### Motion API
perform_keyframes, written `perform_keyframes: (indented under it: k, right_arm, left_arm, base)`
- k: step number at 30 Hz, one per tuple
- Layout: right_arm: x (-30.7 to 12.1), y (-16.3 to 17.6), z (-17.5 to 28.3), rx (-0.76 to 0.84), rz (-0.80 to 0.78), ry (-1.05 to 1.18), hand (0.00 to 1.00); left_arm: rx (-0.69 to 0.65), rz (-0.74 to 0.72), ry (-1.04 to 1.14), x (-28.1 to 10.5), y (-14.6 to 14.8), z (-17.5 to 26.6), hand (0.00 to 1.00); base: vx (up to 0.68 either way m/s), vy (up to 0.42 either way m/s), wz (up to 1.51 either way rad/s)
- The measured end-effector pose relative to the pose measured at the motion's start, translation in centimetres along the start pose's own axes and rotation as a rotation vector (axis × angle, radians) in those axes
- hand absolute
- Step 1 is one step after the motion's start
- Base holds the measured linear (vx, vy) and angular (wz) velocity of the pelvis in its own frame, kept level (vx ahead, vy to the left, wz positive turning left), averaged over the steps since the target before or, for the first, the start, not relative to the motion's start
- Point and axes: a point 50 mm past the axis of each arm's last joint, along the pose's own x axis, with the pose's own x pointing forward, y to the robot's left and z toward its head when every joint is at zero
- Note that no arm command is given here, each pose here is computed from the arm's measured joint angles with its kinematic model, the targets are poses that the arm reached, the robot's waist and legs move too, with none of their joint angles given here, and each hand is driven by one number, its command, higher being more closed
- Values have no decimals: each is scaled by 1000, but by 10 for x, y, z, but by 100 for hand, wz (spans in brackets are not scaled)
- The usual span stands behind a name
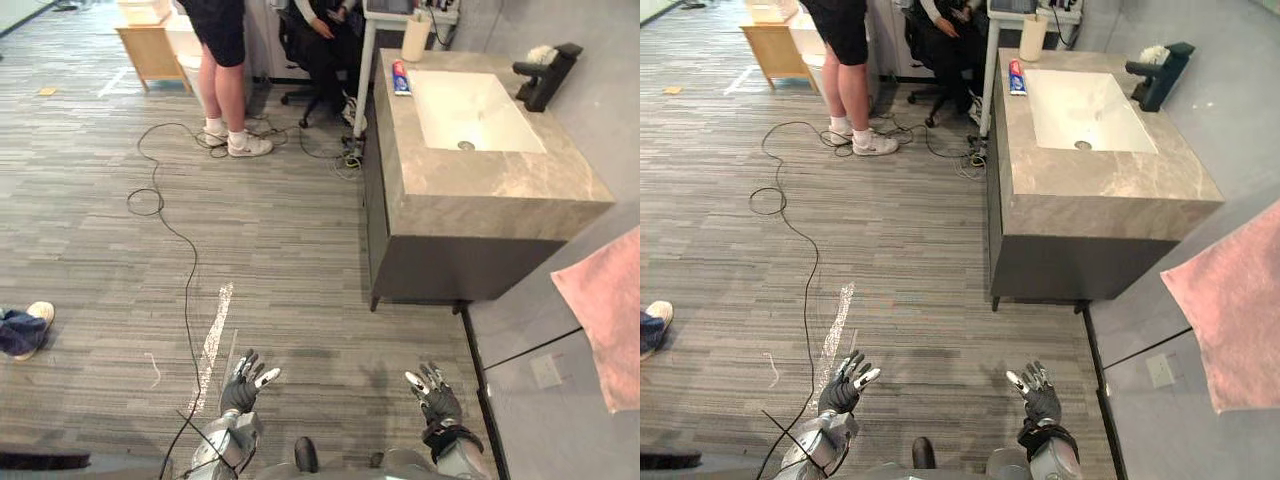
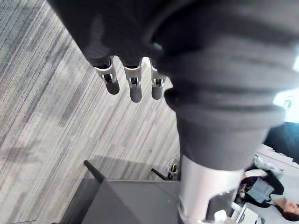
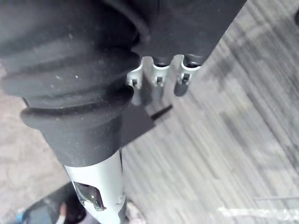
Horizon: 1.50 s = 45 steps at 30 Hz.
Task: Organize washtable
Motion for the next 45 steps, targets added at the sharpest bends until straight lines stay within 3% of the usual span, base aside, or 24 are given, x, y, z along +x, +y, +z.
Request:
perform_keyframes:
  k: [7,17,21,24,32,37,40,41,45]
  right_arm:
    - [0,-3,0,-80,3,5,0]
    - [14,30,2,-169,126,12,0]
    - [2,24,-12,39,85,48,0]
    - [-5,23,-17,104,69,57,0]
    - [-15,2,-13,140,-30,20,0]
    - [-3,3,14,91,-19,-61,0]
    - [-4,2,17,114,-40,-82,0]
    - [2,16,20,134,-3,-95,0]
    - [7,40,27,140,79,-123,0]
  left_arm:
    - [-28,7,-2,-2,-2,-3,0]
    - [-67,142,-47,-11,25,4,0]
    - [-67,123,-69,-15,21,7,0]
    - [-45,113,-72,-13,21,10,0]
    - [24,-141,-97,17,-44,26,0]
    - [-52,-188,-56,20,-71,11,0]
    - [-81,-92,-38,11,-45,3,0]
    - [-87,-2,-36,5,-21,2,0]
    - [-119,111,-22,-10,6,-6,0]
  base:
    - [-46,-69,29]
    - [82,59,28]
    - [193,108,55]
    - [209,83,42]
    - [570,6,45]
    - [812,-100,39]
    - [499,-76,-95]
    - [505,81,-156]
    - [639,243,-181]
